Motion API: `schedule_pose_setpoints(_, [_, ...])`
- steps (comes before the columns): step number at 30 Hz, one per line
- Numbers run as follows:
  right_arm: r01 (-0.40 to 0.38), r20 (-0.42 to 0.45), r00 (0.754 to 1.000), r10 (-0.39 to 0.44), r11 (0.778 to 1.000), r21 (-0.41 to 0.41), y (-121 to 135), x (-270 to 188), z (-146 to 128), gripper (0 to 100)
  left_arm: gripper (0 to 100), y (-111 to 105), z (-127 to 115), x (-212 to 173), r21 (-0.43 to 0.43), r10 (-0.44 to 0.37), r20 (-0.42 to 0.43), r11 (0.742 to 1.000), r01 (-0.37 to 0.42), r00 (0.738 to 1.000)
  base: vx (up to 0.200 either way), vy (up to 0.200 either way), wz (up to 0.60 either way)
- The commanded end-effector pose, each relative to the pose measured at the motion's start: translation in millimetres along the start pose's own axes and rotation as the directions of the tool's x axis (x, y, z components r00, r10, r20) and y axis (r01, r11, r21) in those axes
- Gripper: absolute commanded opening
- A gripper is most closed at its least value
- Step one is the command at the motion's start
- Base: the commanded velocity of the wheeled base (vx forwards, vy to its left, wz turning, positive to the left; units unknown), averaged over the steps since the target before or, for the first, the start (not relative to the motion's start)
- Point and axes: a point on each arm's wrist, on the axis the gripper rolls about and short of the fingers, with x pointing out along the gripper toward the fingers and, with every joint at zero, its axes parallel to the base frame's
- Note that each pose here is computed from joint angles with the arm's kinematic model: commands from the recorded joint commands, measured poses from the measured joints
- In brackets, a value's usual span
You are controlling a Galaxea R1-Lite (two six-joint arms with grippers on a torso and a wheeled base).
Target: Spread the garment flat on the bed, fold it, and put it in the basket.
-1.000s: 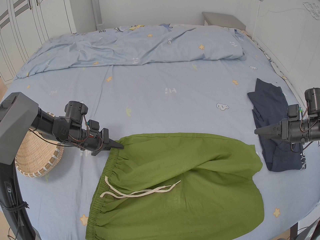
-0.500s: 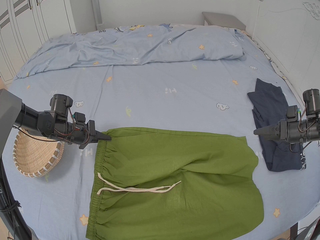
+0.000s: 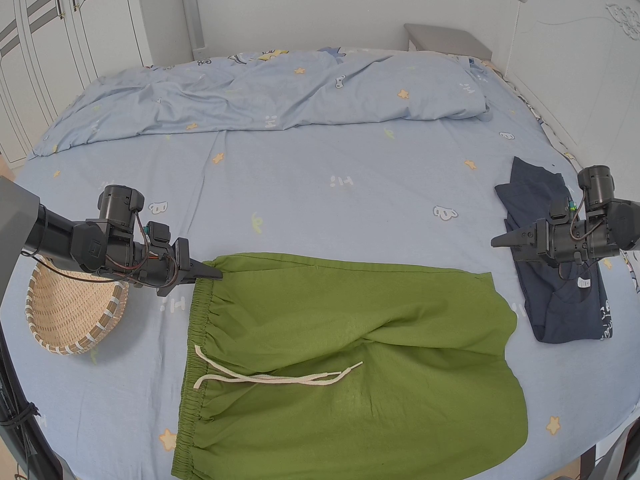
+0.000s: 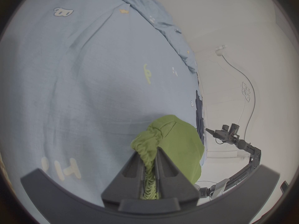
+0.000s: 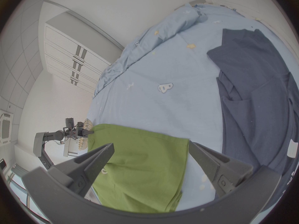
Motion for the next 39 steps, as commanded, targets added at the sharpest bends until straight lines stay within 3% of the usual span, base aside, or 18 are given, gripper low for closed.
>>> schedule_pose_setpoints(1, [0.017, -0.074, 0.997, -0.012, 0.997, 0.069, -36.8, 38.6, -0.9, 100, 0, -3.7, 0.0, -3.7, 0.009, -0.003, 0.008, 1.000, 0.003, 1.000, 0.000, 0.000, 0.00])
schedule_pose_setpoints(15, [0.017, -0.160, 0.987, 0.000, 0.994, 0.108, -38.8, 51.4, -20.7, 100, 0, -2.4, 1.0, -3.9, 0.008, -0.001, 0.012, 1.000, 0.000, 1.000, 0.000, 0.000, 0.00])
schedule_pose_setpoints(24, [0.016, -0.169, 0.986, 0.003, 0.993, 0.114, -42.6, 57.7, -21.9, 100, 0, -2.2, 0.4, -3.0, 0.008, 0.000, 0.008, 1.000, 0.000, 1.000, 0.000, 0.000, 0.00])
schedule_pose_setpoints(25, [0.009, -0.166, 0.986, 0.010, 0.993, 0.115, -43.4, 58.1, -21.2, 0, 0, -2.2, 0.4, -3.0, 0.008, 0.000, 0.008, 1.000, 0.000, 1.000, 0.000, 0.000, 0.00])
schedule_pose_setpoints(39, [0.011, -0.158, 0.987, 0.008, 0.993, 0.118, -49.1, 64.8, -17.1, 0, 0, -1.8, 0.5, -3.4, 0.007, 0.000, 0.009, 1.000, 0.000, 1.000, 0.000, 0.000, 0.00])
